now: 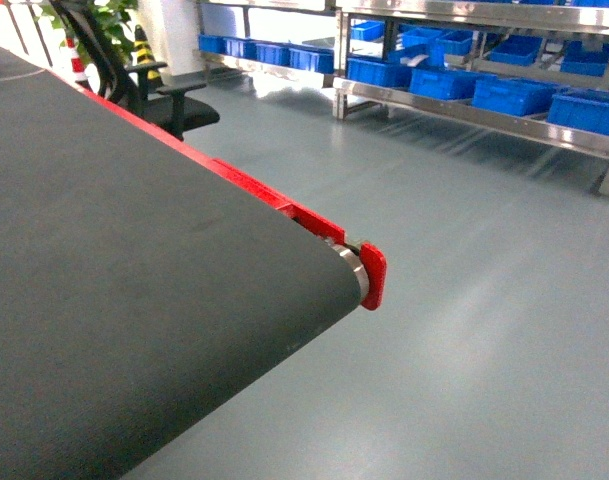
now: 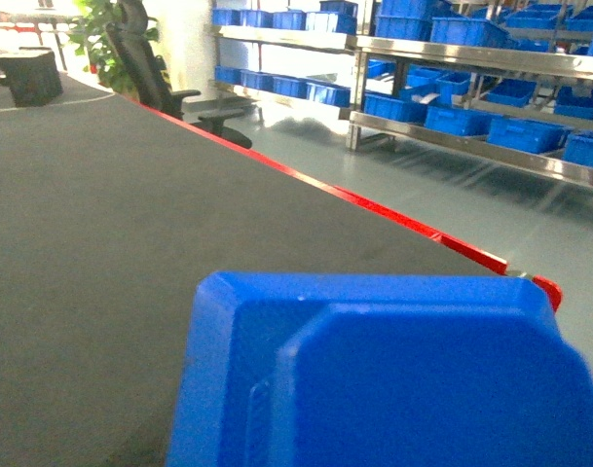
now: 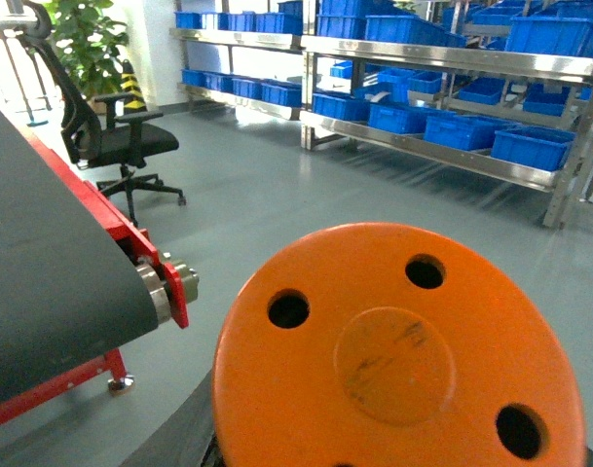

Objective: Sort blue parts and orange caps into right shelf containers

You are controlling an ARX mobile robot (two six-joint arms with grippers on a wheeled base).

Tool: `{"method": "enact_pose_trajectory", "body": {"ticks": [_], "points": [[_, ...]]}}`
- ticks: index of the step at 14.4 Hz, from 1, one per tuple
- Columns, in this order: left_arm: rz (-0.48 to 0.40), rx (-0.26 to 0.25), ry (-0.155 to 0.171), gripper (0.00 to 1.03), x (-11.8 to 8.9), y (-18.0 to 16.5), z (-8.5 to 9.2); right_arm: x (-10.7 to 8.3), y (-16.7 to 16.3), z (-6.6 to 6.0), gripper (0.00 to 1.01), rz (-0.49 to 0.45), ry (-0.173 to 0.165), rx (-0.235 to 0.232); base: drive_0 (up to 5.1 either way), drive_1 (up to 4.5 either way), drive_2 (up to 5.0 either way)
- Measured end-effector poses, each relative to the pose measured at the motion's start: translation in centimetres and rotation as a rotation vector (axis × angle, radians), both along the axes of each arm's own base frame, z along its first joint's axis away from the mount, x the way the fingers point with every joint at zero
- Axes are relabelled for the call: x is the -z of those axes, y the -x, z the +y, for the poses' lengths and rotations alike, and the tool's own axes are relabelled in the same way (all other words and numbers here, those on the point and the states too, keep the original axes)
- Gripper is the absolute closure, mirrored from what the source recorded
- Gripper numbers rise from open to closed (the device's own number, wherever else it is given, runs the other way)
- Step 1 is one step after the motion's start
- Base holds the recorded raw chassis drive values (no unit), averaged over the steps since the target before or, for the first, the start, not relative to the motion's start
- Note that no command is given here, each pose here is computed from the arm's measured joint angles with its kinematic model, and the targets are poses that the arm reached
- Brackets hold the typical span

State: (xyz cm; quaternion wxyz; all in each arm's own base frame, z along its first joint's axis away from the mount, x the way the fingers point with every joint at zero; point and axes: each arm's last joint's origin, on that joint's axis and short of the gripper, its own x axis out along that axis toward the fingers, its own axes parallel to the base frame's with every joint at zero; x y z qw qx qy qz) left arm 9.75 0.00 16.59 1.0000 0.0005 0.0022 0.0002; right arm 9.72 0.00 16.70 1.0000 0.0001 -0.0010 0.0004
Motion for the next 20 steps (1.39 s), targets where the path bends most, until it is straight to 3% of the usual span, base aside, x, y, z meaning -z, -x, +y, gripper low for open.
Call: {"method": "enact_pose_trajectory", "body": {"ticks": [20], "points": [[0.000, 0.000, 0.000, 0.60, 0.00, 0.00, 0.00, 0.00, 0.00, 0.00, 0.56, 0.000, 0.000, 0.000, -1.6, -1.63, -1.6]]}}
